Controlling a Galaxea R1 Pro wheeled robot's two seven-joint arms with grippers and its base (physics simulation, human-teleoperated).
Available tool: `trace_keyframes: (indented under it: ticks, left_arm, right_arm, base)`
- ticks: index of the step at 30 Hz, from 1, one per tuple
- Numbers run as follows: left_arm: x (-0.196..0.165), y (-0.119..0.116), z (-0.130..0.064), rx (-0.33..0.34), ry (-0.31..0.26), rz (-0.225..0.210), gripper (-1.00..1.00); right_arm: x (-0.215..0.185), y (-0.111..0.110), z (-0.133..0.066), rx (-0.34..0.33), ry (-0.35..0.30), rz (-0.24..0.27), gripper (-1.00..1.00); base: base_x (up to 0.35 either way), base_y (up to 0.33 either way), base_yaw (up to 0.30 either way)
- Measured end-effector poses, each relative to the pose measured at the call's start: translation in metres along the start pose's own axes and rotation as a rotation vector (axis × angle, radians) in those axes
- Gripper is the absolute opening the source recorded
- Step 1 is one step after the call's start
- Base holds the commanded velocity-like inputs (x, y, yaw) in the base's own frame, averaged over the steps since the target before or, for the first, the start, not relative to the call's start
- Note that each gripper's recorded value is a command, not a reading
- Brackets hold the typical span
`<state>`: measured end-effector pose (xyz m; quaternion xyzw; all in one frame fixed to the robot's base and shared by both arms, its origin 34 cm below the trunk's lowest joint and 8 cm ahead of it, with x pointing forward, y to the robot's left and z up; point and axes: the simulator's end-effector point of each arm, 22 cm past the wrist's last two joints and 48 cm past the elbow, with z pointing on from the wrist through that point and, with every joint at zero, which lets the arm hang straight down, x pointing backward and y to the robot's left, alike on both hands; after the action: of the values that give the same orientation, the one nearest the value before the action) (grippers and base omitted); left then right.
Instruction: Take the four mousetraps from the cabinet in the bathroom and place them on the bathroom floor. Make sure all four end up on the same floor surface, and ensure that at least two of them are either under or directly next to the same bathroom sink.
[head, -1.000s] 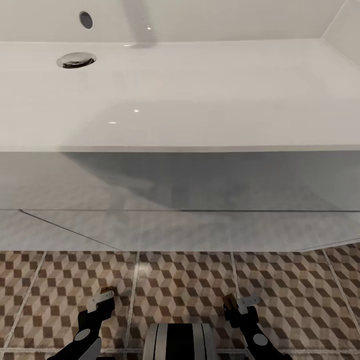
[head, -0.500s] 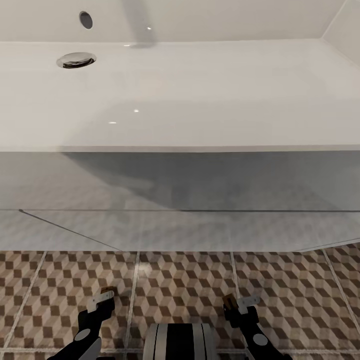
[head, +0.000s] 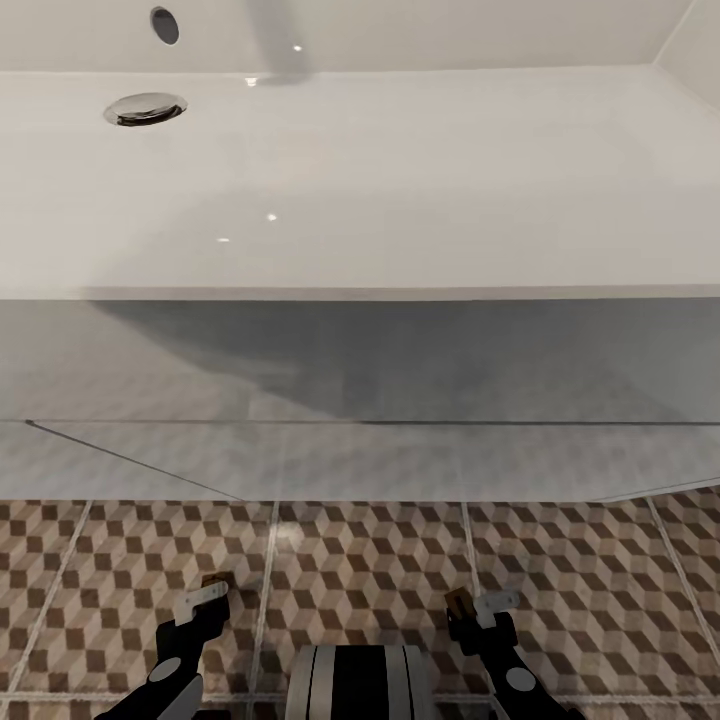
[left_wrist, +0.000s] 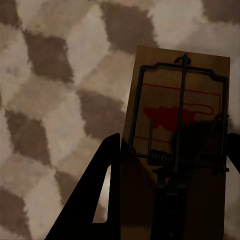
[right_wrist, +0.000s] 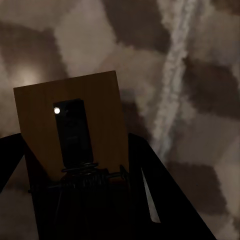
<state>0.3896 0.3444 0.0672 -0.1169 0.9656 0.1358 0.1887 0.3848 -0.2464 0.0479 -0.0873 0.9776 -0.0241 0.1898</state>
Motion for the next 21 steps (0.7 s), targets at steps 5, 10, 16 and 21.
trace_keyframes:
  ticks: [5, 10, 16, 21]
  left_arm:
    - [0.0, 0.0, 0.0, 0.0, 0.0, 0.0, -1.0]
    - [0.0001, 0.0001, 0.0, 0.0, 0.0, 0.0, -1.0]
    - [-0.0004, 0.0009, 0.0002, 0.0, -0.001, 0.001, -1.0]
    - [-0.0002, 0.0002, 0.0002, 0.003, 0.0, 0.001, -1.0]
  right_arm:
    - [-0.0001, 0.0, 0.0, 0.0, 0.0, 0.0, -1.0]
    - [0.0, 0.0, 0.0, 0.0, 0.0, 0.0, -1.0]
    - [0.0001, 0.0, 0.0, 0.0, 0.001, 0.0, -1.0]
    - [-0.0002, -0.0001, 0.0, 0.0, -0.001, 0.0, -1.0]
  base:
    - [0.0, 0.0, 0.0]
    - [0.0, 0.0, 0.0]
    - [0.0, 0.0, 0.0]
    - [0.0, 0.0, 0.0]
